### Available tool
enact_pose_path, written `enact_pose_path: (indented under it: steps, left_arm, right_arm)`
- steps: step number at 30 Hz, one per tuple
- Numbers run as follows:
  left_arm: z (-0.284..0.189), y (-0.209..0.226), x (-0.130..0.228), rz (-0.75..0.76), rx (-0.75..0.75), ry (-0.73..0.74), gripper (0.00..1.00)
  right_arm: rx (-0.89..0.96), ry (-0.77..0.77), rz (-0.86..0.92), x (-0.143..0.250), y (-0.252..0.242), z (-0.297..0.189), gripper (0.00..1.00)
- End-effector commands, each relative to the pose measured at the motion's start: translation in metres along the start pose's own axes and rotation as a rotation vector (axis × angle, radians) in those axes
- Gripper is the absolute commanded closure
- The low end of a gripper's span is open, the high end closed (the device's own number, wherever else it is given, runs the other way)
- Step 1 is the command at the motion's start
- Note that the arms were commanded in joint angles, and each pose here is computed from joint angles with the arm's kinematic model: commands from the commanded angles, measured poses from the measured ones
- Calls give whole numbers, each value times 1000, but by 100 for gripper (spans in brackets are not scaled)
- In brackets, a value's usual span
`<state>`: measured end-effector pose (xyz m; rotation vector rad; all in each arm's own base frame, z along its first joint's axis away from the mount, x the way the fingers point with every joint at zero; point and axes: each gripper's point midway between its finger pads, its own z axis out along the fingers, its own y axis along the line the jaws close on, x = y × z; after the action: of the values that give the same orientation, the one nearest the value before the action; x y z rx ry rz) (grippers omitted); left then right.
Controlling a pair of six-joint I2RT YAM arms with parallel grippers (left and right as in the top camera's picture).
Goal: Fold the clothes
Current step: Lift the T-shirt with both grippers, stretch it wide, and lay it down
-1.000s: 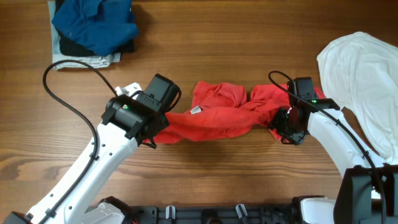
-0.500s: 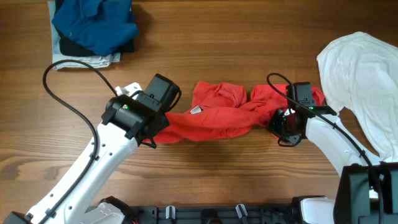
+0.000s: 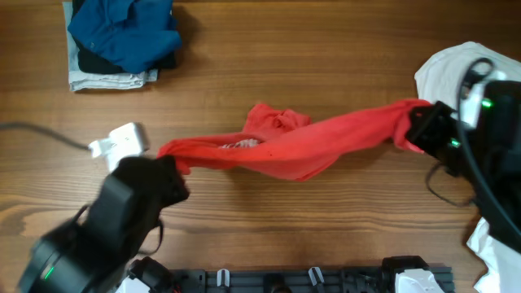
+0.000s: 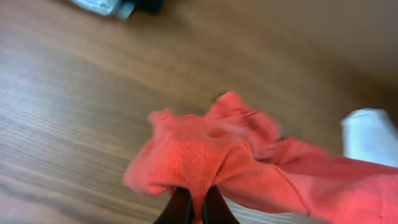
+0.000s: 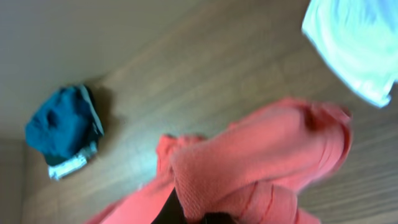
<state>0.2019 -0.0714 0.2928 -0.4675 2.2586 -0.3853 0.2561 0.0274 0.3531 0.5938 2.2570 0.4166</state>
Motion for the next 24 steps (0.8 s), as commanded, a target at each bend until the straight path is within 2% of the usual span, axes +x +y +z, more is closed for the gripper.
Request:
enact_pose_path:
  steps: [1,6,8,11,15,19,22,24]
  left_arm:
    - [-44,0,-22,39,114,-122,96]
    - [-103,-15,-60,83,224,-242,96]
    - [-120,-25,-90,112,227,-357,96]
    - [-119,-41,-126,125,179,-494,96]
    - [-103,-78,-186,169,61,-701,96]
    - [-112,-99,-209,182,53,-719,96]
    - [-130,-85,-205,199,36,-694,96]
    - [-136,-69,-194,160,38,-657,96]
  right_arm:
    - [27,-91,-34,-21,2,-30,96]
    - [-28,-214,-36,-43,16,-80,96]
    - [-51,-298,-34,-61,25,-101,96]
    - [-34,-371,-23,-85,29,-100,96]
    - [-26,-407,-17,-117,44,-67,95]
    - [-7,-386,-43,-119,44,-54,96]
    - [-13,-396,-46,-112,40,-71,96]
    - [-18,-384,-51,-103,37,-80,96]
